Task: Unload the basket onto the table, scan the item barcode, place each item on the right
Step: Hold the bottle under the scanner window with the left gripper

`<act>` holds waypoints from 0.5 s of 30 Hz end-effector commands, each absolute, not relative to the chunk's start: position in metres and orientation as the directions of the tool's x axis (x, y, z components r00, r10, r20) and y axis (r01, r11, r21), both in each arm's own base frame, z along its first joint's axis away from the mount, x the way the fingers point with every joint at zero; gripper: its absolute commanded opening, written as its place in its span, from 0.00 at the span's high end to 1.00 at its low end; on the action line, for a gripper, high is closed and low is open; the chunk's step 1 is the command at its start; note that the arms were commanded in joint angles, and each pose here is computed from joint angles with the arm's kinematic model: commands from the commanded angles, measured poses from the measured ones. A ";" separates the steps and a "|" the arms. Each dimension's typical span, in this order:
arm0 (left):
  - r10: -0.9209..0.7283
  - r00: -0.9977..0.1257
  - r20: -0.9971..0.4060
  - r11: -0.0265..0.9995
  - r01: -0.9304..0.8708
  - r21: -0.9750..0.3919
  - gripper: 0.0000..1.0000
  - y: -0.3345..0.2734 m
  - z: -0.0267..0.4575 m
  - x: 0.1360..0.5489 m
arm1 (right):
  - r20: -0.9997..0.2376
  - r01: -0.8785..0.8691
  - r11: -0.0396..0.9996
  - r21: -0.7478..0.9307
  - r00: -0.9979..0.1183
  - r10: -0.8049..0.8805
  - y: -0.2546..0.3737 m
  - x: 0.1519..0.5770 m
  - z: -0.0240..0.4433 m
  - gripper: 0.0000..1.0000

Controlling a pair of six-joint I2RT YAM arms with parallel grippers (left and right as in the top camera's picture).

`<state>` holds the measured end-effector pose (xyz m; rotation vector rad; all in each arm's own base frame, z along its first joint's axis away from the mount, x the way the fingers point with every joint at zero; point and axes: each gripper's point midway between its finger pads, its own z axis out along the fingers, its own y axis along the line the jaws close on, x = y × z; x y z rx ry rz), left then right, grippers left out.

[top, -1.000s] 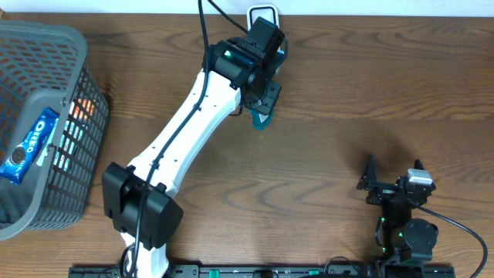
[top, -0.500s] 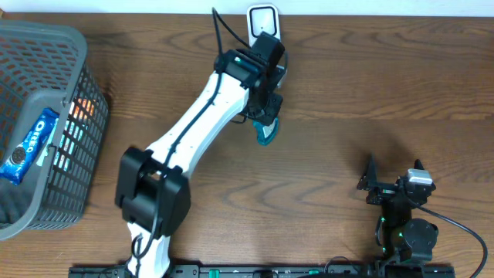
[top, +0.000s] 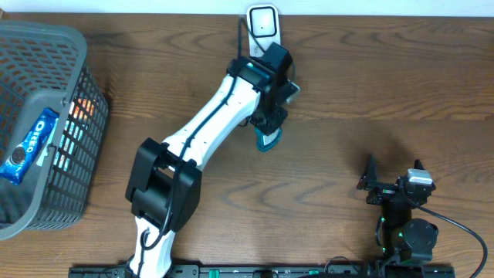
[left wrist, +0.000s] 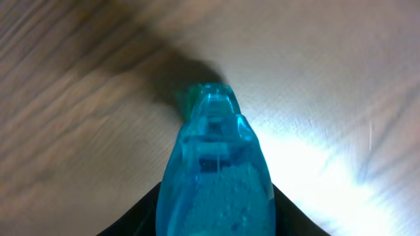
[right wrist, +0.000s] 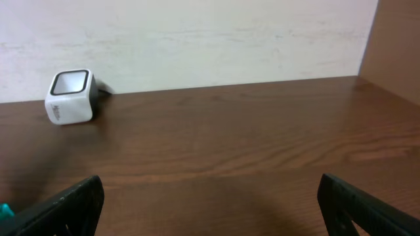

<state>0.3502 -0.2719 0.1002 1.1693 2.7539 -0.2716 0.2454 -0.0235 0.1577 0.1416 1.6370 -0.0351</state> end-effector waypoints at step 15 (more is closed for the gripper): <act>0.893 -0.400 -0.206 0.424 0.902 0.088 0.14 -0.268 0.140 0.346 | -0.996 0.128 0.990 0.050 -0.064 0.059 -0.027 0.245 0.158 0.01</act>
